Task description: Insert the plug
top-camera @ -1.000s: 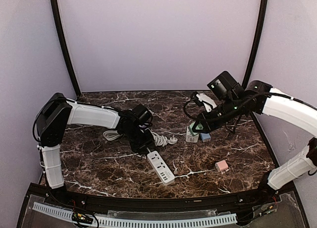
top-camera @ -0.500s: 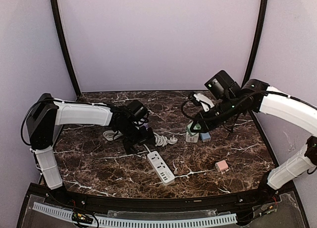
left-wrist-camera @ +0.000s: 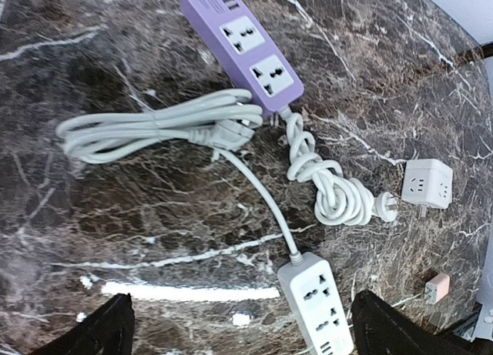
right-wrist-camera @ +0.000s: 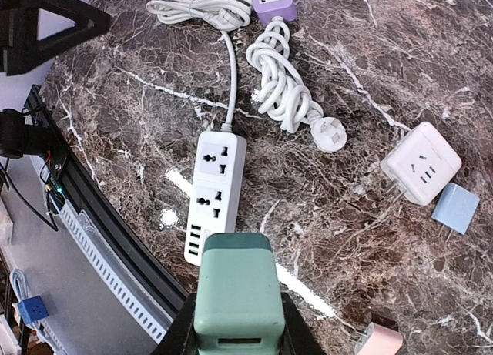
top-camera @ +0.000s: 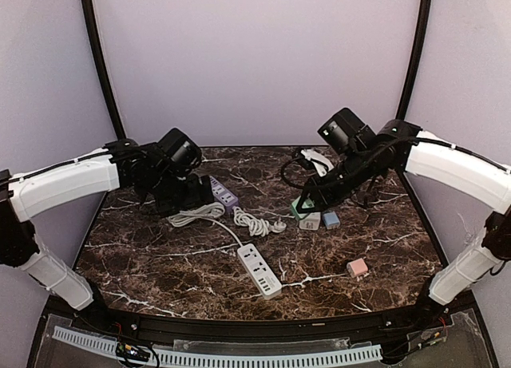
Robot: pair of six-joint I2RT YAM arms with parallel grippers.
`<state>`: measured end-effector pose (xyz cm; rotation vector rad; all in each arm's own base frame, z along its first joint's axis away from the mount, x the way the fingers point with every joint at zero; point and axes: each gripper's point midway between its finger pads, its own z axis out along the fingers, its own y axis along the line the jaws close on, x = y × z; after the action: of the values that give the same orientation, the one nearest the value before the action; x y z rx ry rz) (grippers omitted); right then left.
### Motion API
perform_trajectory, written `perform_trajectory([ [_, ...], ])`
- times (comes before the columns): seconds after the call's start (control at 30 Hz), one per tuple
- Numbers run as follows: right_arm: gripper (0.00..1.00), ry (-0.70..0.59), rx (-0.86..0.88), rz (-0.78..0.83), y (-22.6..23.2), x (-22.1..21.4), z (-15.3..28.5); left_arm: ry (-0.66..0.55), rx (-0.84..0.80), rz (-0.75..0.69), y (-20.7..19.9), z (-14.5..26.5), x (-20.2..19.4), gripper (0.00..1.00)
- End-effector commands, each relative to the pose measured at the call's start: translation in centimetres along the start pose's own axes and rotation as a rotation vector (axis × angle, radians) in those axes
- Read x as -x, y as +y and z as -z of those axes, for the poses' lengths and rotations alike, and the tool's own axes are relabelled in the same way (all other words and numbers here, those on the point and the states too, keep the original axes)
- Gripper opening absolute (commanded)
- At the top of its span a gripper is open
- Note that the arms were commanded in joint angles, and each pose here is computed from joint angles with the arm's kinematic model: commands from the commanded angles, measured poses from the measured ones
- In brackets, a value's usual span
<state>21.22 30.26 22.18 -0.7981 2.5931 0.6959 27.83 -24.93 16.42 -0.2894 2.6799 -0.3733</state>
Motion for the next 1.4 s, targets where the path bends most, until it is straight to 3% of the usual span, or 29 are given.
perform_trajectory([
  [0.0, 0.00, 0.029, 0.031, 0.021, 1.4, 0.2, -0.4, -0.108, 0.158, -0.036, 6.2, 3.7, 1.3, 0.99],
  [0.2, 0.00, 0.064, 0.021, 0.038, 1.9, 0.4, -1.2, -0.177, 0.227, -0.051, 11.9, 7.8, 2.3, 0.99],
  [0.47, 0.00, 0.141, 0.001, 0.055, 2.8, 0.2, -3.4, -0.353, 0.177, -0.191, 14.3, 13.7, 3.5, 0.99],
  [0.6, 0.00, 0.175, 0.000, 0.050, 3.1, -0.2, -4.4, -0.382, 0.179, -0.260, 14.8, 14.5, 3.4, 0.99],
  [0.83, 0.00, 0.223, -0.018, 0.090, 4.0, -0.7, -6.4, -0.466, 0.324, -0.304, 18.0, 15.9, 3.8, 0.99],
  [1.2, 0.00, 0.269, -0.022, 0.127, 4.8, 0.2, -10.2, -0.706, 0.310, -0.162, 22.4, 18.1, 2.6, 0.99],
  [1.37, 0.00, 0.272, -0.026, 0.120, 5.1, 0.3, -11.6, -0.703, 0.286, -0.202, 21.8, 17.4, 2.6, 0.99],
])
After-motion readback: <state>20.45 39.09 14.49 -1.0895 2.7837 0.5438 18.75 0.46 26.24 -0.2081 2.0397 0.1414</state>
